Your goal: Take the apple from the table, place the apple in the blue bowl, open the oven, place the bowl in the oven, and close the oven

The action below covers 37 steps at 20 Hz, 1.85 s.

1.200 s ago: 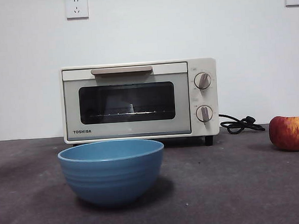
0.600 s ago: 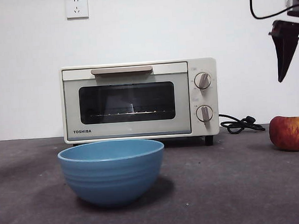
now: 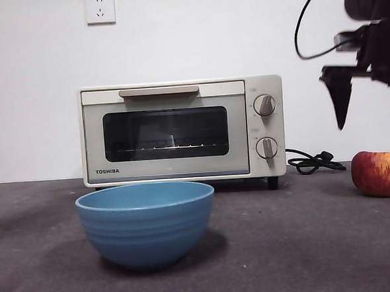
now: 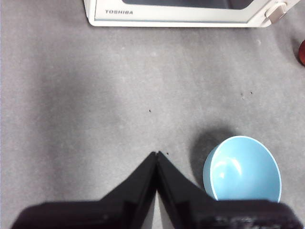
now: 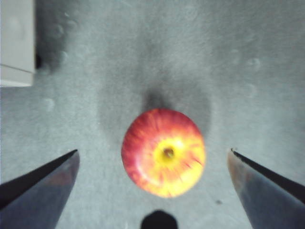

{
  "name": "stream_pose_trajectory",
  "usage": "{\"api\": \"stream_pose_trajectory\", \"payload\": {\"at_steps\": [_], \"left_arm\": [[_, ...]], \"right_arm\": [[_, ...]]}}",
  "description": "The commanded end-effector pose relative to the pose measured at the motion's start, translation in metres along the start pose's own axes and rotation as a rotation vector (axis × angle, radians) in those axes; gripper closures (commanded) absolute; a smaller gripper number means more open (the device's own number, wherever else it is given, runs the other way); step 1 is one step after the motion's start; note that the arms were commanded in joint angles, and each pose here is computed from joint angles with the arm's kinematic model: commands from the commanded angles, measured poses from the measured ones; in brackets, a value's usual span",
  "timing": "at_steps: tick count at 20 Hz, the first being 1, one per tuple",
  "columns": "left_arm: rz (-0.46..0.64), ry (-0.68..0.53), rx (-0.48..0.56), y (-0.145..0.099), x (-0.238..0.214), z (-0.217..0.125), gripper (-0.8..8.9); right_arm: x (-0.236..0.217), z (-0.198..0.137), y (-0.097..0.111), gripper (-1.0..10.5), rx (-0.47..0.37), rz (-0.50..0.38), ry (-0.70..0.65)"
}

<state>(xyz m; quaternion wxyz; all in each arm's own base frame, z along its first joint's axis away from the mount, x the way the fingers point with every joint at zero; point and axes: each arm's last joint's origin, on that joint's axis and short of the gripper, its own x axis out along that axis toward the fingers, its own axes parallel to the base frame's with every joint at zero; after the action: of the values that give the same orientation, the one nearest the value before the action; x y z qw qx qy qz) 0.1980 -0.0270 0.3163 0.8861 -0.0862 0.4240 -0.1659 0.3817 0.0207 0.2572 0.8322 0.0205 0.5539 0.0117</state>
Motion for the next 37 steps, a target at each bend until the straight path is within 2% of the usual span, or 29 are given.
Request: {"api": "stream_pose_trajectory", "payload": {"at_steps": [1,10,11,13,14,15,21,26,29,32,37], "left_arm": [[-0.005,-0.003,0.015,-0.001,0.001,0.001,8.18],[-0.004,0.005,0.013,0.000,0.001,0.000,8.18],[-0.004,0.006,0.012,0.000,0.001,0.000,8.18],[-0.004,0.006,0.012,0.000,0.001,0.000,8.18],[-0.004,0.006,0.012,0.000,0.001,0.000,8.18],[-0.004,0.006,0.013,0.000,0.001,0.000,8.18],[-0.003,0.018,0.009,0.000,0.001,-0.001,8.18],[-0.003,0.024,0.007,0.000,0.001,-0.002,8.18],[-0.003,0.022,0.008,0.000,0.001,-0.002,8.18],[-0.004,0.004,0.013,0.000,0.001,0.000,8.18],[-0.004,0.006,0.013,0.000,0.001,0.000,8.18]], "right_arm": [[0.019,0.000,0.002,2.5,-0.012,-0.015,0.045],[0.071,-0.004,0.000,2.6,-0.006,-0.031,0.157],[0.071,-0.004,0.000,3.4,-0.002,-0.032,0.158],[0.071,-0.004,0.000,6.6,0.002,-0.032,0.163],[0.071,-0.006,0.000,8.6,0.002,-0.033,0.178],[0.071,-0.007,0.000,9.5,0.002,-0.035,0.194],[0.056,-0.009,0.000,9.6,0.005,-0.036,0.204],[-0.009,-0.016,0.001,9.6,0.002,-0.031,0.145],[-0.054,-0.028,0.011,9.6,-0.024,0.001,0.103],[-0.091,-0.044,0.035,9.6,-0.084,0.092,0.065],[-0.111,-0.068,0.108,9.6,-0.249,0.215,0.032]]}}
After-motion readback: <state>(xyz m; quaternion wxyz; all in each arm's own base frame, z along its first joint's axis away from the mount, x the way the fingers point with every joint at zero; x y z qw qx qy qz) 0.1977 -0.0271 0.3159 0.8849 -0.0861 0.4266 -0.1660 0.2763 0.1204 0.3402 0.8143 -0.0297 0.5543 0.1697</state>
